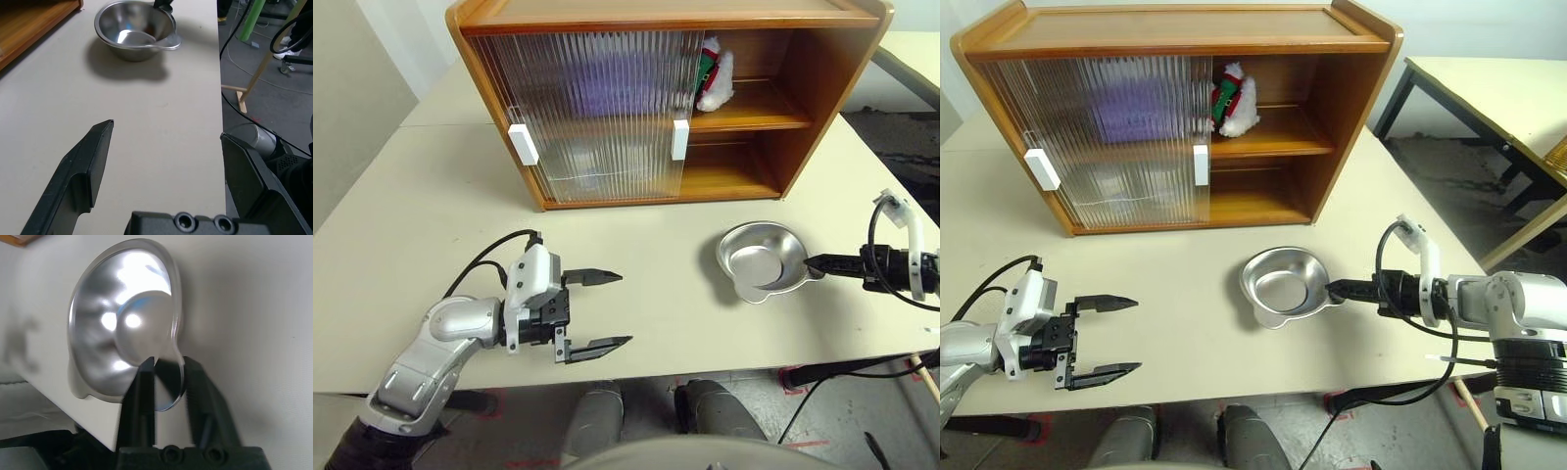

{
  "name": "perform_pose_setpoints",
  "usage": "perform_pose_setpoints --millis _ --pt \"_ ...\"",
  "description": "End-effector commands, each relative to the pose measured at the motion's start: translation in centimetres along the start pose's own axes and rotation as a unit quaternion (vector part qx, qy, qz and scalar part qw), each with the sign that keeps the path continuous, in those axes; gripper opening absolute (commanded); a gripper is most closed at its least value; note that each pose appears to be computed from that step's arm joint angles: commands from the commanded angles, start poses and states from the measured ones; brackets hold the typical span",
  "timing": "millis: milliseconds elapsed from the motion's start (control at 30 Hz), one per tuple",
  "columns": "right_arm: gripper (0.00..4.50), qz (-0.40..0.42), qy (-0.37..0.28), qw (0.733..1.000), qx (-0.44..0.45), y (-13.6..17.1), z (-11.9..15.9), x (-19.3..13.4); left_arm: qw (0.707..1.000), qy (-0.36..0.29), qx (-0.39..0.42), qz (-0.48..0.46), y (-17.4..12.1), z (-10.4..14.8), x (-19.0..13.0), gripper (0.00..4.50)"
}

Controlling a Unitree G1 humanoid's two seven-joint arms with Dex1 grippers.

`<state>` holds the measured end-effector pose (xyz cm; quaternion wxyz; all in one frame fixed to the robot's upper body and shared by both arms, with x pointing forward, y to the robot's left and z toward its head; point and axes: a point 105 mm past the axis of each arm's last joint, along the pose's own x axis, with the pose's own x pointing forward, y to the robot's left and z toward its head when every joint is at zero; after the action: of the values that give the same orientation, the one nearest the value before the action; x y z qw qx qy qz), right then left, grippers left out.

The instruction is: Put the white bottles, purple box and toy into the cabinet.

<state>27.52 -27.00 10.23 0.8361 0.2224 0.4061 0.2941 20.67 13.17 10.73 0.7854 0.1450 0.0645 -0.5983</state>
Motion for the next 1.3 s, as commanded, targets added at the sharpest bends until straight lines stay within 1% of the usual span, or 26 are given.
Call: perform_pose_setpoints --millis 33,200,333,400,500,633,767,833,967,1167,1300 --pt "0.26 -0.021 0.009 1.0 0.007 -0.8 -0.4 -0.8 1.0 0.007 -0.003 0.002 0.0 -0.5 -0.1 4.5" --pt "0.08 -0.002 0.007 1.0 0.023 -0.4 -0.3 -1.3 1.0 0.007 -0.003 0.003 0.1 -0.6 -0.1 4.5" --pt "0.0 0.043 -0.01 0.998 0.049 0.7 0.4 -1.2 1.0 0.005 -0.002 0.003 0.2 -0.5 -0.1 4.5" --pt "0.0 0.088 -0.024 0.993 0.079 1.7 1.0 -1.1 1.0 -0.021 -0.006 0.011 0.6 0.2 0.0 4.5" --pt "0.0 0.142 -0.05 0.982 0.113 2.8 2.0 -1.1 0.999 -0.043 -0.01 0.021 0.8 0.8 0.0 4.5" --pt "0.0 0.194 -0.08 0.967 0.144 3.8 3.0 -0.8 0.998 -0.048 0.005 0.047 1.4 1.0 -0.2 4.5" --pt "0.0 0.228 -0.114 0.953 0.161 4.6 4.3 -0.1 0.997 -0.053 0.002 0.065 1.8 1.2 0.2 4.5" --pt "0.0 0.224 -0.136 0.951 0.163 4.6 5.0 0.5 0.996 -0.043 -0.001 0.08 2.1 0.9 0.3 4.5" --pt "0.0 0.194 -0.153 0.955 0.16 3.9 5.0 1.4 0.993 -0.041 0.001 0.108 2.8 1.0 0.7 4.5" --pt "0.0 0.196 -0.225 0.937 0.183 3.7 6.9 2.4 0.991 -0.03 0.003 0.13 3.2 0.8 0.8 4.5" --pt "0.0 0.193 -0.249 0.929 0.195 4.1 7.2 3.6 0.991 -0.028 0.002 0.13 3.1 0.8 0.9 4.5"
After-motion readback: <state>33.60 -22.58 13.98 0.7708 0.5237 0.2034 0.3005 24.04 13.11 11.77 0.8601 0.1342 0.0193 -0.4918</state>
